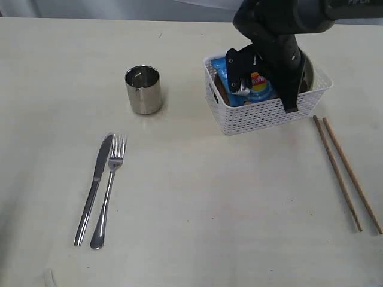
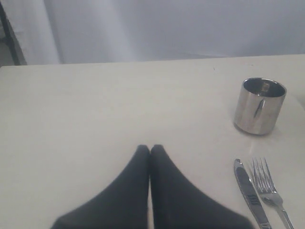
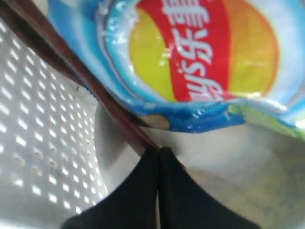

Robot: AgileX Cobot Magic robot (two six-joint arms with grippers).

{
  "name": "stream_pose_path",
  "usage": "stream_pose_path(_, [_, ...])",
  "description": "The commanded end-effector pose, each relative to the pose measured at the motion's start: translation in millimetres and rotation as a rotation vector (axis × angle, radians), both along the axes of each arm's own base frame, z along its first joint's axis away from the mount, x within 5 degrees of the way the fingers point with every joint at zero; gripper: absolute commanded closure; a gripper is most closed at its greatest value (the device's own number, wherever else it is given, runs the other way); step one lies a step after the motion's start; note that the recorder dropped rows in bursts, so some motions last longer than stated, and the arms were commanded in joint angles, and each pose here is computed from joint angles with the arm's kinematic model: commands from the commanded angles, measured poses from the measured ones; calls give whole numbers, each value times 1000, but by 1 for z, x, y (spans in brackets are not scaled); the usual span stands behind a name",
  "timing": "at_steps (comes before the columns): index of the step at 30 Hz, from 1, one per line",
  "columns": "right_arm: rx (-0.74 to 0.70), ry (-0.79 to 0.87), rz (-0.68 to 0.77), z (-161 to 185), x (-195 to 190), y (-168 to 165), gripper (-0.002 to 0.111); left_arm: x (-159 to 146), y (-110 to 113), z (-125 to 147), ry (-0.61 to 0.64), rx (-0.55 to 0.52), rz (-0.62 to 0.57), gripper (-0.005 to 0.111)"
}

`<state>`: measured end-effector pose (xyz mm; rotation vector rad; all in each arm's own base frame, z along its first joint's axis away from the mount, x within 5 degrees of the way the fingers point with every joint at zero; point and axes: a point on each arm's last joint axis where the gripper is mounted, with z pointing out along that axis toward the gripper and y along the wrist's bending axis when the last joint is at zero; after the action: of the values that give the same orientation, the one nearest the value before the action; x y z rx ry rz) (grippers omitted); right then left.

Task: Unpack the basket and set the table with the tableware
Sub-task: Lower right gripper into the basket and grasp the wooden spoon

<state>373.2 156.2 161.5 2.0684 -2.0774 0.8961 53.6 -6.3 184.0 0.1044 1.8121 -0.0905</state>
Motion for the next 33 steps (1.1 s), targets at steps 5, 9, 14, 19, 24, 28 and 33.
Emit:
stream_pose_path(5, [76,-38,-33,27,-7,1,109,0,0,0,-8,3,-6,107])
stream_pose_path(9, [86,-4,-30,20,-5,-1,90,0,0,0,-8,3,-6,107])
stream_pose_path(14, [79,-4,-18,19,-5,-1,66,0,0,0,-8,3,-6,107])
stream_pose_path(19, [55,37,-9,8,-5,-1,79,0,0,0,-8,1,-6,107])
stream_pose_path(24, [23,68,-5,-7,-3,-1,74,0,0,0,-8,1,-6,107])
stream_pose_path(28, [-2,69,6,-12,-1,-2,60,0,0,0,-8,1,-6,107])
stream_pose_path(33, [-8,78,6,-16,-1,-2,67,0,0,0,-8,1,-6,107])
